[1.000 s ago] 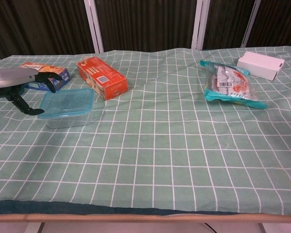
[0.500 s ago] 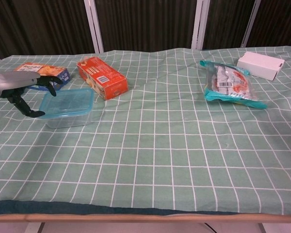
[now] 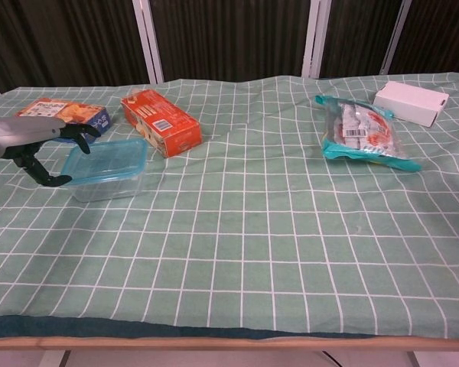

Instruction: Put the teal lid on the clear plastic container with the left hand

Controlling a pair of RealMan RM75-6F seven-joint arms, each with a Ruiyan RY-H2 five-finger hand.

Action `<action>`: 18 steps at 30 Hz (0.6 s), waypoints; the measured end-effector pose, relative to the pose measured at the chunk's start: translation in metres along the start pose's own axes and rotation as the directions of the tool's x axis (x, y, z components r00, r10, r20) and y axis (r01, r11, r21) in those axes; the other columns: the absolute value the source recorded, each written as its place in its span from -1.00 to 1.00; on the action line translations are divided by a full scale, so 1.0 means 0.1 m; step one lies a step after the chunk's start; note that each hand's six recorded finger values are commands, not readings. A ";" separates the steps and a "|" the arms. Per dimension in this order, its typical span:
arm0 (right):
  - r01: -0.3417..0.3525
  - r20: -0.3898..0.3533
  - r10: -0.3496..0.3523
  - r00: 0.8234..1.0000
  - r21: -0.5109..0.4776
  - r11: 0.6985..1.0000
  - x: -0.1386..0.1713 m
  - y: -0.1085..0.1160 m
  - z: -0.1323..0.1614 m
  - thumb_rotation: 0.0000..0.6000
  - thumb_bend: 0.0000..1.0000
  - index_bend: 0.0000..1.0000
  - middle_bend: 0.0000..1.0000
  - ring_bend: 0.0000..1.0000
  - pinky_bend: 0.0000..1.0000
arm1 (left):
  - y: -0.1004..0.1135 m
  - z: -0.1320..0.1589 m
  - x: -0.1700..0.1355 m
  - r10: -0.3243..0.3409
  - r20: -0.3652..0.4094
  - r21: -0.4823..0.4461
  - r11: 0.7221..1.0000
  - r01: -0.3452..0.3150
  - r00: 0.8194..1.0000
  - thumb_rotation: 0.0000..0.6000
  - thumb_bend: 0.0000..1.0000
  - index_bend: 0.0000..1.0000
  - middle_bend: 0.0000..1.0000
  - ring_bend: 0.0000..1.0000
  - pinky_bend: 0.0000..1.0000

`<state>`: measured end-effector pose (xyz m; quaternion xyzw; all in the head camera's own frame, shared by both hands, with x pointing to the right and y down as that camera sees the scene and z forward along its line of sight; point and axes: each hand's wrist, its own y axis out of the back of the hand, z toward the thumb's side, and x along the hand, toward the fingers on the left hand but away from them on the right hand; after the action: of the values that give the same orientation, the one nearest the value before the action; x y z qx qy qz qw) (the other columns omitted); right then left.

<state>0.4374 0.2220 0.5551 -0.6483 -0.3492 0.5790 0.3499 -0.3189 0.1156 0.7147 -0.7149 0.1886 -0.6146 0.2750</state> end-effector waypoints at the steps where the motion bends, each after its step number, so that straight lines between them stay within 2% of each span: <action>1: 0.001 0.000 -0.001 1.000 0.000 1.000 0.00 0.00 0.00 1.00 -0.70 -1.00 -1.00 -1.00 -1.00 | 0.00 0.00 0.00 -0.001 0.000 0.002 1.000 0.001 1.000 1.00 -0.22 -1.00 -0.58 -0.86 -1.00; 18: -0.003 0.000 0.003 1.000 0.001 1.000 0.00 0.00 0.01 1.00 -0.70 -1.00 -1.00 -1.00 -1.00 | -0.09 0.00 0.01 -0.044 -0.008 0.018 0.999 0.044 0.999 1.00 -0.21 -1.00 -0.55 -0.84 -1.00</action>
<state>0.4366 0.2219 0.5554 -0.6487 -0.3480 0.5796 0.3495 -0.3198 0.1218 0.7213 -0.7140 0.1682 -0.6249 0.2671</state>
